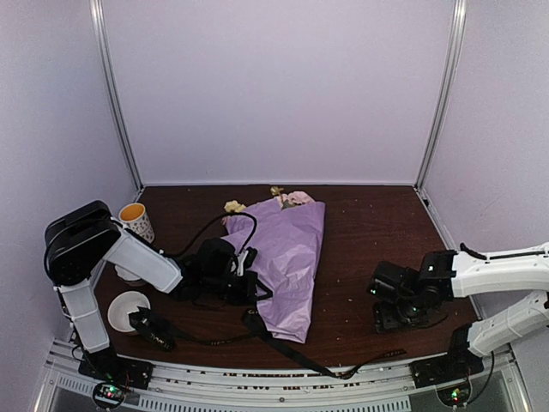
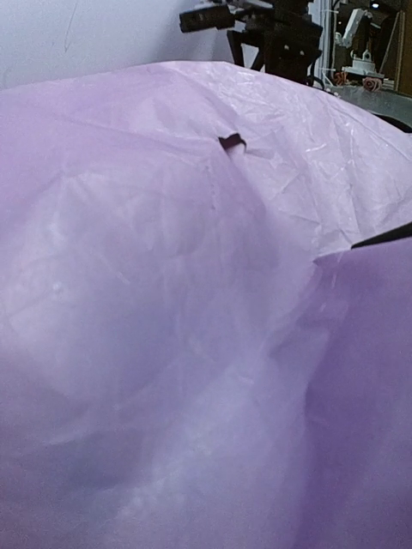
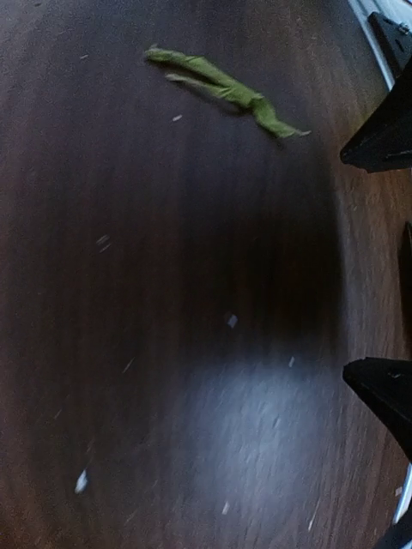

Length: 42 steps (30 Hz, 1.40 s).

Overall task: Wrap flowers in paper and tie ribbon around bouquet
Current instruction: Move the right side of the ribbon to the center of the board.

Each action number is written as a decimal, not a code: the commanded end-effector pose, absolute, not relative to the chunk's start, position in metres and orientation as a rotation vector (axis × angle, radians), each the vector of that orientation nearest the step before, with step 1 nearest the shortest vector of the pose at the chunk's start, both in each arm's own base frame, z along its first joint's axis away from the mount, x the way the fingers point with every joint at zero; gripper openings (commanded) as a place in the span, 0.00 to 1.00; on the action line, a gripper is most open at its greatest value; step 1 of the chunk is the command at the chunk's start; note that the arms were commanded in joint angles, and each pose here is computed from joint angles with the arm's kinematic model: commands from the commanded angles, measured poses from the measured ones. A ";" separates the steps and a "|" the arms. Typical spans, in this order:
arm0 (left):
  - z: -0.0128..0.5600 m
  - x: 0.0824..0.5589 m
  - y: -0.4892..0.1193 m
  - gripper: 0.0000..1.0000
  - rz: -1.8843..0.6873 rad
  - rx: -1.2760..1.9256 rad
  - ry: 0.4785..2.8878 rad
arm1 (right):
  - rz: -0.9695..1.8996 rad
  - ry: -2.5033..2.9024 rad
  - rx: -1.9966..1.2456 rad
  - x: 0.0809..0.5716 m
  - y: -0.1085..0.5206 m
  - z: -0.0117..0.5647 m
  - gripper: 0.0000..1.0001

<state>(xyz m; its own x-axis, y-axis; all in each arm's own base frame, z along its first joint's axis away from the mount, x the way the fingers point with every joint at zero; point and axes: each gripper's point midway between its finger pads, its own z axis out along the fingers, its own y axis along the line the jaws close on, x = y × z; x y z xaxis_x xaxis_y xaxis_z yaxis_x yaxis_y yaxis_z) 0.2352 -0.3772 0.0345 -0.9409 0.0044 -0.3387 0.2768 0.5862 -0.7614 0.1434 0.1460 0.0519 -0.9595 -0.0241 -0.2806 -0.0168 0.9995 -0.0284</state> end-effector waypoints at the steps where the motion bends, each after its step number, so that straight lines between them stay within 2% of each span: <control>1: 0.043 0.237 -0.383 0.00 -1.316 0.273 2.470 | -0.241 2.911 0.067 0.112 0.108 0.032 0.77; 7: 0.048 0.237 -0.382 0.00 -1.303 0.291 2.462 | -0.124 2.989 0.010 0.093 0.129 0.028 0.77; 12: 0.048 0.238 -0.382 0.00 -1.294 0.303 2.457 | -0.091 2.985 0.050 0.086 0.120 0.045 0.79; 17: 0.048 0.238 -0.382 0.00 -1.294 0.307 2.453 | 0.280 2.918 0.312 0.084 0.141 0.040 0.78; 20: 0.049 0.238 -0.383 0.00 -1.297 0.312 2.452 | 0.376 2.902 0.484 0.081 0.141 0.035 0.76; 23: 0.050 0.239 -0.383 0.00 -1.294 0.317 2.451 | 0.353 2.893 0.537 0.078 0.131 0.038 0.75; 31: 0.048 0.239 -0.383 0.00 -1.292 0.311 2.451 | 0.209 3.003 0.404 0.065 0.130 0.024 0.73; 35: 0.048 0.239 -0.383 0.00 -1.291 0.312 2.452 | 0.228 3.019 0.363 0.061 0.140 0.021 0.73; 39: 0.048 0.241 -0.384 0.00 -1.286 0.310 2.452 | 0.217 2.993 0.332 0.069 0.148 0.017 0.68; 40: 0.048 0.240 -0.384 0.00 -1.285 0.308 2.453 | 0.207 2.992 0.328 0.070 0.148 0.014 0.65; 42: 0.047 0.240 -0.383 0.00 -1.287 0.308 2.456 | 0.227 3.005 0.338 0.068 0.152 0.007 0.54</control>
<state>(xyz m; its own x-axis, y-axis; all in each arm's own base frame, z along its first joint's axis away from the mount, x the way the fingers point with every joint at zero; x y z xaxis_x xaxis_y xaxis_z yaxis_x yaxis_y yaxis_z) 0.2349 -0.3769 0.0340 -0.9300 0.0308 -0.3662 0.3130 0.5883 -0.7456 0.0620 0.1360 0.0144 -0.9703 0.2288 -0.0788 0.2200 0.9696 0.1069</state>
